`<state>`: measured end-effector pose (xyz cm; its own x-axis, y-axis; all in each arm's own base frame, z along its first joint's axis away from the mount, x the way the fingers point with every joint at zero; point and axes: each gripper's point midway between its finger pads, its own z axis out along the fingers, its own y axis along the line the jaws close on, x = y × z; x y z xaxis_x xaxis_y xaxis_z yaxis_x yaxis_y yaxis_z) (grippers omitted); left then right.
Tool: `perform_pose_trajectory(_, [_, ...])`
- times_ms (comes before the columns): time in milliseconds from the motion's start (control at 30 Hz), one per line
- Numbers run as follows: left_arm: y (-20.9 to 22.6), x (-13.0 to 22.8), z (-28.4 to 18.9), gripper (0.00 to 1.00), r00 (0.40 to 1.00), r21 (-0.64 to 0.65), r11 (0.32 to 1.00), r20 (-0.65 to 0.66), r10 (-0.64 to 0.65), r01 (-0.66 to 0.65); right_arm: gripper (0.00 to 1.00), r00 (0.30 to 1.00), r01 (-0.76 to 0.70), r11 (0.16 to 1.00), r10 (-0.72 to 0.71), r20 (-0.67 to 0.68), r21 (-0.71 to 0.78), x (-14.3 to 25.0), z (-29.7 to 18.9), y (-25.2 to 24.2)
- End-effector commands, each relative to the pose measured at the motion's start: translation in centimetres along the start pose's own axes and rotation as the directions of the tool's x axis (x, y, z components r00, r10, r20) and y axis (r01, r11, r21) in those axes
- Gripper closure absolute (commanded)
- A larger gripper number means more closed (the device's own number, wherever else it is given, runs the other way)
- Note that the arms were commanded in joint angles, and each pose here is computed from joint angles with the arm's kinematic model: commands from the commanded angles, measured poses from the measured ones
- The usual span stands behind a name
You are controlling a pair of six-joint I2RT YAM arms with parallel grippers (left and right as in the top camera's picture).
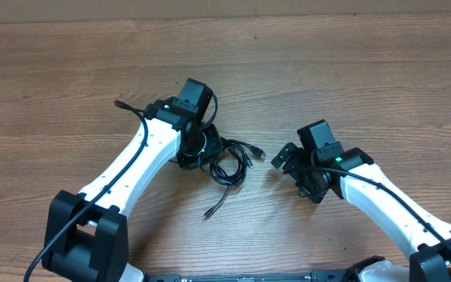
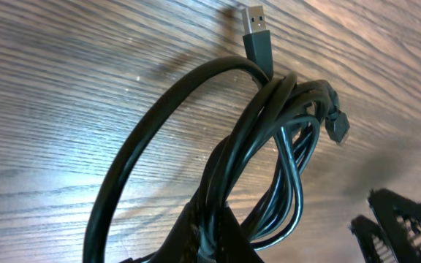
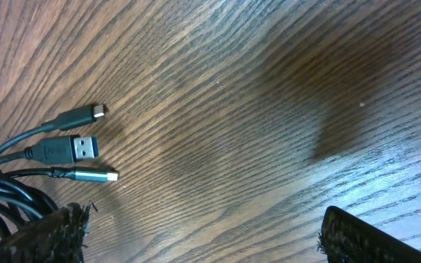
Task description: Untangle cables
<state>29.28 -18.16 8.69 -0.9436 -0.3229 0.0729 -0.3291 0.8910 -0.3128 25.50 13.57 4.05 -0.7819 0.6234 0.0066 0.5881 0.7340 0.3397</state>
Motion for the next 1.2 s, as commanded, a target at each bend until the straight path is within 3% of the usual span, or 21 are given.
perform_pose_trajectory(0, [-2.4,0.7,-1.4,0.96,0.996,0.117,0.99,-0.035,0.087,-0.083,0.0,1.0,0.001,1.0,-0.001,0.014,-0.005,-0.4,-0.1,0.3])
perform_pose_trajectory(167, [-2.9,1.8,-1.6,0.96,0.992,0.16,0.985,-0.093,0.086,-0.071,0.0,1.0,0.001,1.0,-0.001,0.014,-0.005,-0.4,-0.1,0.3])
perform_pose_trajectory(400, [-5.1,3.4,-3.4,0.96,0.968,0.342,0.937,-0.199,0.15,-0.075,0.0,1.0,0.001,1.0,-0.001,0.014,-0.005,-0.4,-0.1,0.3])
perform_pose_trajectory(500, [-5.1,2.5,-4.0,0.96,0.97,0.368,0.925,-0.176,0.167,-0.092,0.0,1.0,0.001,1.0,-0.001,0.014,-0.005,-0.4,-0.1,0.3])
perform_pose_trajectory(1167, [-3.5,0.5,-3.6,0.96,0.982,0.301,0.945,-0.098,0.162,-0.126,0.0,1.0,0.001,1.0,-0.001,0.014,-0.005,-0.4,-0.1,0.3])
